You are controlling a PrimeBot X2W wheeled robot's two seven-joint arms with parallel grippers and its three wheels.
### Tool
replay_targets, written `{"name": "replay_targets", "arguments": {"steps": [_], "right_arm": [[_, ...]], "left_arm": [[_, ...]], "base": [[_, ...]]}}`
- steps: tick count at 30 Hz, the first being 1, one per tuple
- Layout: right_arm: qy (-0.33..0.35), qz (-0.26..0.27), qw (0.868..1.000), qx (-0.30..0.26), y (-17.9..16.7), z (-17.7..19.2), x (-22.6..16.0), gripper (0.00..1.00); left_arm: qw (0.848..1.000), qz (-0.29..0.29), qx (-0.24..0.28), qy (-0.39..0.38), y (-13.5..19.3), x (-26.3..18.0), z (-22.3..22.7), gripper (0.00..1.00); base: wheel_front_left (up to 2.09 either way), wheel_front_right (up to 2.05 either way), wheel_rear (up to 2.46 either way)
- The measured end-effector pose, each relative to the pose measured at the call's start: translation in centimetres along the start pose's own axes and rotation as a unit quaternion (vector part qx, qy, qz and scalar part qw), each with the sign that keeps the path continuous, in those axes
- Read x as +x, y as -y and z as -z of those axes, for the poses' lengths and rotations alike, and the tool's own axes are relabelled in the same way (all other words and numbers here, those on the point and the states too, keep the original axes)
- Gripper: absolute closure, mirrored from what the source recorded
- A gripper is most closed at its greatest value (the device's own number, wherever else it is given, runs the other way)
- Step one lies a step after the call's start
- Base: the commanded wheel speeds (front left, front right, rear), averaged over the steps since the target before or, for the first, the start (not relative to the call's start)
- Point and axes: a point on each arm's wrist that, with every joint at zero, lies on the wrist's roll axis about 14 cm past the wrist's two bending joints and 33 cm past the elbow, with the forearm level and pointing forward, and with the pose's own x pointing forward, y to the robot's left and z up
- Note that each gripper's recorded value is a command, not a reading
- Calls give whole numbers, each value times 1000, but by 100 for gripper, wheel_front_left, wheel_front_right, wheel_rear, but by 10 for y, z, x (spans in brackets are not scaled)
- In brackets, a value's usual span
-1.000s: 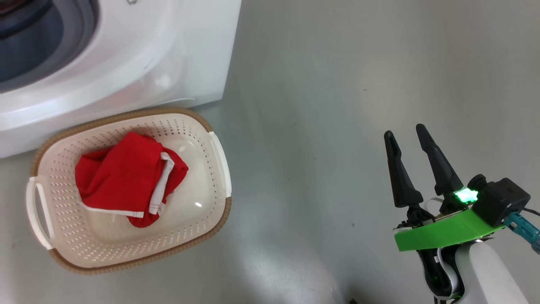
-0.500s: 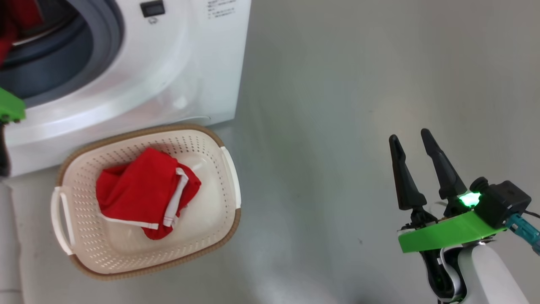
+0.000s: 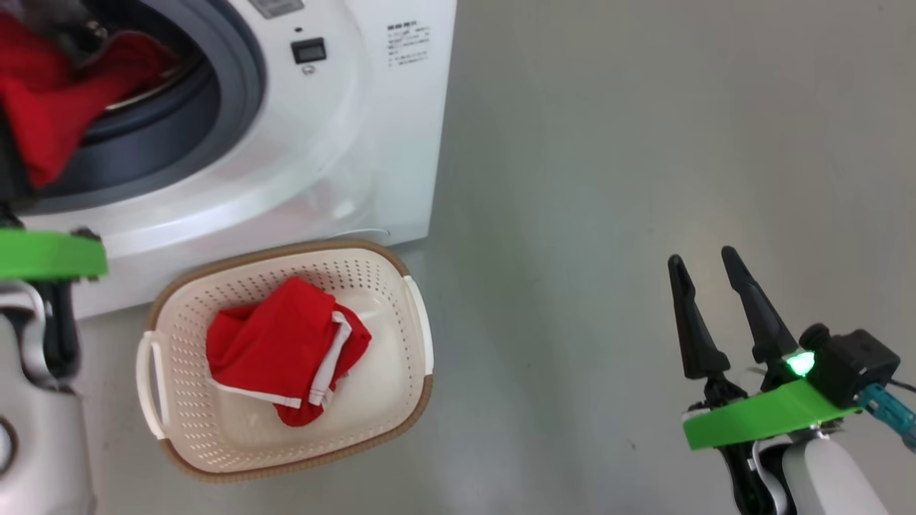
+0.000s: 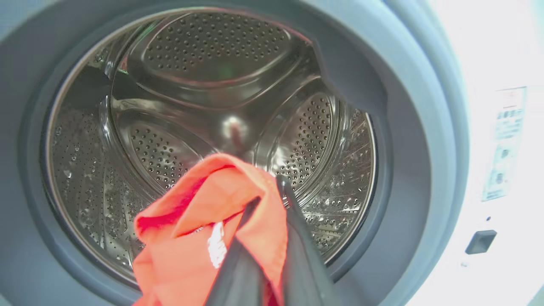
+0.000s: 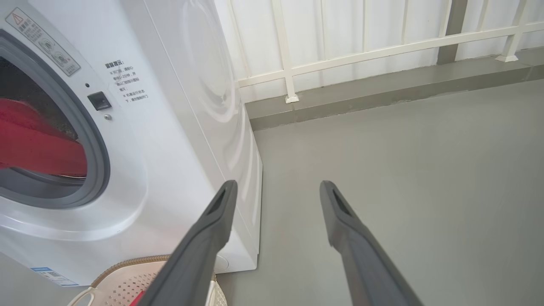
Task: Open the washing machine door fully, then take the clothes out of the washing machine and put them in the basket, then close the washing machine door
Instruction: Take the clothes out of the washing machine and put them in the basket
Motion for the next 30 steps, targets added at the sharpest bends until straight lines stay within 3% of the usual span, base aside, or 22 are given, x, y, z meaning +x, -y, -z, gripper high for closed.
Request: {"name": "replay_targets", "arguments": {"steps": [12,15,23,30], "right_arm": [[-6,-13,1000,5,-10,4,-9,0],[-8,-14,1000,6,-11,5,-8,0],[-14,-15,1000,6,-11,10,-7,0],[-25,-10,1000,5,-7,18,-5,0]], "left_arm": [[993,12,5,118,7,-44,-85,100],[992,14,4,123,9,-52,-88,100],[996,31,-7,87,24,-65,-62,100],[999,34,-28,-31,30,-85,18,100]], "base": [[0,0,0],[0,0,0],[0,0,0],[0,0,0]]}}
